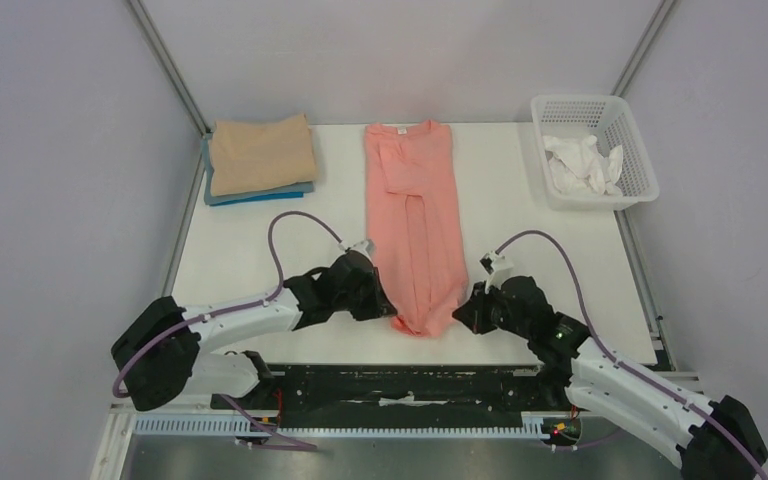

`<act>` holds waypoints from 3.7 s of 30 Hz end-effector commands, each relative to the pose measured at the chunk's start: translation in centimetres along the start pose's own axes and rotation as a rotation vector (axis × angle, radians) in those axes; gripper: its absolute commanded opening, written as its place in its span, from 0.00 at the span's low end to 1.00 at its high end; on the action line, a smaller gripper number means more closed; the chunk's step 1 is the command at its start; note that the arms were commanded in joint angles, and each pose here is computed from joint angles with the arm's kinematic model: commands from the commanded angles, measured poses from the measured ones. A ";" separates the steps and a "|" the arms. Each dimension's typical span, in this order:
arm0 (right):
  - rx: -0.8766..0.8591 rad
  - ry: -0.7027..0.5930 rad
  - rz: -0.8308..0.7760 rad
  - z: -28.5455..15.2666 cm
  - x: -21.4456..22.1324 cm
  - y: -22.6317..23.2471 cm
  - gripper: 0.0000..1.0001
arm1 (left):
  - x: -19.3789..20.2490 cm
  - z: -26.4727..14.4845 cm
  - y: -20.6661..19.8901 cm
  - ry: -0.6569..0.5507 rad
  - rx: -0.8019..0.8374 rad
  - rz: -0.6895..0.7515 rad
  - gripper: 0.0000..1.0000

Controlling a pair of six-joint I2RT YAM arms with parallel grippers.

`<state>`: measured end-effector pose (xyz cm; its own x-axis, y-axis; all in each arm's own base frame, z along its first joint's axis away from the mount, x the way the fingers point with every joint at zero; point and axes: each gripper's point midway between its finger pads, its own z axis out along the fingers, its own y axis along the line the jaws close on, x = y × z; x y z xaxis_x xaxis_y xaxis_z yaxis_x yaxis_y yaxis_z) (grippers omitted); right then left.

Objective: Fold and stack the t-shirts
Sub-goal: Fold the folded rectangular tshirt in 1/3 of the way, then grab one side of the 2/3 rectangular tshirt with both arms

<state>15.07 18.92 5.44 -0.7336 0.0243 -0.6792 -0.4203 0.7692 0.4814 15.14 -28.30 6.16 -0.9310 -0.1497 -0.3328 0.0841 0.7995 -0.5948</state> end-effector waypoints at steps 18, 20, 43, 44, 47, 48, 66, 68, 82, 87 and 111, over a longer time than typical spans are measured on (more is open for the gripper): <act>0.320 -0.401 -0.061 5.2 -22.7 -3.2 0.00 | -21.6 2.8 0.4 -0.247 -0.095 -0.080 0.02; 0.312 -0.396 -0.065 5.9 -23.6 -3.7 0.00 | -22.9 3.2 0.6 -0.254 -0.101 -0.076 0.02; 0.305 -0.327 -0.060 12.8 -26.7 -9.9 0.00 | -29.9 9.8 3.7 -0.154 -0.106 -0.045 0.05; 0.300 -0.323 -0.055 13.1 -26.7 -10.1 0.00 | -30.0 10.0 3.9 -0.152 -0.110 -0.047 0.06; 0.283 -0.306 -0.050 14.4 -26.9 -10.8 0.01 | -30.7 10.3 4.6 -0.165 -0.130 -0.058 0.13; 0.281 -0.298 -0.041 14.8 -26.9 -11.2 0.05 | -31.0 10.3 4.8 -0.167 -0.136 -0.062 0.17; 0.242 -0.275 -0.021 9.4 -23.4 -9.5 0.98 | -27.5 3.9 5.7 -0.220 -0.185 -0.081 0.80; 0.201 -0.233 -0.002 9.0 -20.8 -8.8 0.98 | -24.5 4.3 6.1 -0.168 -0.179 -0.096 0.81; 0.183 -0.114 0.125 8.8 -12.7 -9.4 0.86 | -16.2 6.2 9.1 -0.050 -0.216 -0.166 0.53; 0.185 -0.086 0.165 9.6 -11.6 -9.8 0.71 | -15.5 6.9 9.6 -0.026 -0.225 -0.171 0.38; 0.160 -0.048 0.127 9.3 -7.3 -9.3 0.00 | -12.3 6.3 10.7 -0.022 -0.231 -0.166 0.02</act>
<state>32.82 17.71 1.65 -0.7211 0.1978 -0.6640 -0.2156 0.8468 0.4863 33.82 -23.61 1.75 -0.8967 -0.3116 -0.3143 -0.0945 0.8286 -0.5519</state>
